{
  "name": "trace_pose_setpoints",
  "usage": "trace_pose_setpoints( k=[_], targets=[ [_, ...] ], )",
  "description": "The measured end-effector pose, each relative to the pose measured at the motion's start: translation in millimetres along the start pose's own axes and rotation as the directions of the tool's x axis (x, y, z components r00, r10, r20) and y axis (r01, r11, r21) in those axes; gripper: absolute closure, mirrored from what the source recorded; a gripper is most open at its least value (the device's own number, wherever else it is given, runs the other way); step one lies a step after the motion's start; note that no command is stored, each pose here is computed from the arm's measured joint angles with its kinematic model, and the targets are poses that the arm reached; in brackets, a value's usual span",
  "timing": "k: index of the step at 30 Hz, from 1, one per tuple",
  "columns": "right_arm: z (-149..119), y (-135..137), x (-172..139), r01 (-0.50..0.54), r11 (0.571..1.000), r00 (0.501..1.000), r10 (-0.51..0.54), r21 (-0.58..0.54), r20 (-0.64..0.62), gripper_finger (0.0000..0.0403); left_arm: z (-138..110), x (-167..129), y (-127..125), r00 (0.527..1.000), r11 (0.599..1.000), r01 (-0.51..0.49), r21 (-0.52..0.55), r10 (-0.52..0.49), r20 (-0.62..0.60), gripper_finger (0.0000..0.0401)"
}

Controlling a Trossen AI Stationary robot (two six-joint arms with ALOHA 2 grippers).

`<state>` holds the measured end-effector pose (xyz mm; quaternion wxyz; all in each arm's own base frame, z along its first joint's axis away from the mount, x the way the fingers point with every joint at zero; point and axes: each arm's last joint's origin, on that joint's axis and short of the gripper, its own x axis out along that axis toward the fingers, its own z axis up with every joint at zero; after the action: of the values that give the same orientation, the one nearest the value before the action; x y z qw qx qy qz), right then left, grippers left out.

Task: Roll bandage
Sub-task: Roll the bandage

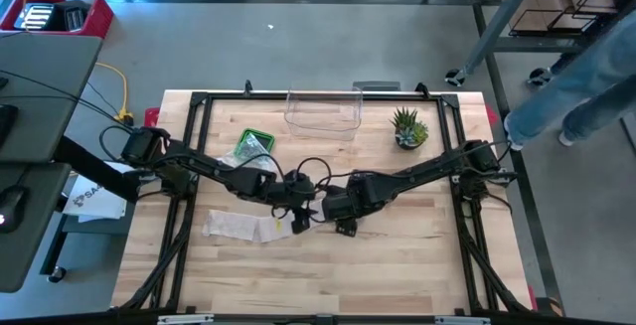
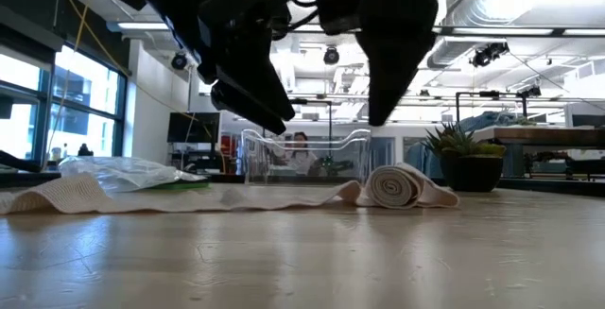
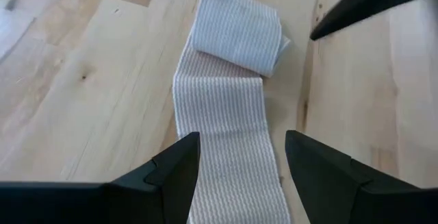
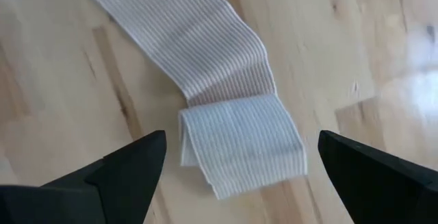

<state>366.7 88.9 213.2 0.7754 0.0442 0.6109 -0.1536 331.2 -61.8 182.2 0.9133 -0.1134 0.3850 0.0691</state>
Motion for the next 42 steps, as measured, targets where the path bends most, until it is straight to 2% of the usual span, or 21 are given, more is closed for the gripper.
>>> trace_pose_setpoints(
  k=[4,8,13,18,23,28,31,34,42],
  targets=[
    [-6.9,7.1,5.8,-0.008,0.998,1.000,0.007,0.056,0.005,0.0027,2.5,2.0,5.4,1.000,1.000,0.020,-0.012,-0.020,-0.007,0.0190],
    [-19.9,16.0,15.9,-0.026,1.000,0.999,0.026,0.003,-0.018,0.0038,3.0,3.5,9.0,1.000,1.000,0.010,-0.016,-0.010,-0.008,0.0190],
    [-29.2,24.8,15.8,-0.014,0.993,1.000,0.011,-0.116,-0.024,0.0095,3.3,4.4,10.1,1.000,1.000,-0.002,-0.021,0.002,-0.003,0.0190],
    [-28.0,28.3,14.8,0.021,0.993,0.999,-0.017,-0.115,0.035,0.0143,4.1,4.4,7.8,1.000,0.998,-0.005,-0.056,0.006,0.018,0.0190],
    [-23.4,30.4,15.0,0.006,0.994,0.997,0.003,-0.107,0.082,0.0148,-0.1,19.0,0.8,0.999,0.995,0.013,-0.096,-0.009,0.045,0.0190],
    [-23.4,31.3,23.2,0.063,0.993,0.994,-0.054,-0.103,0.090,0.0148,-13.0,33.2,-4.3,1.000,0.986,0.002,-0.165,-0.003,-0.003,0.0190],
    [-25.0,35.7,29.2,0.064,0.994,0.995,-0.057,-0.092,0.080,0.0148,-17.7,37.0,-8.5,1.000,0.978,-0.023,-0.207,0.024,0.003,0.0190],
    [-28.9,43.4,39.1,0.050,0.992,0.998,-0.044,-0.112,0.049,0.0148,-22.4,40.7,-11.4,0.999,0.978,-0.034,-0.207,0.033,-0.006,0.0190],
    [-33.0,48.3,42.1,0.121,0.984,0.990,-0.111,-0.133,0.082,0.0149,-30.8,45.7,-18.1,0.999,0.981,-0.033,-0.189,0.028,-0.028,0.0190]
  ],
)
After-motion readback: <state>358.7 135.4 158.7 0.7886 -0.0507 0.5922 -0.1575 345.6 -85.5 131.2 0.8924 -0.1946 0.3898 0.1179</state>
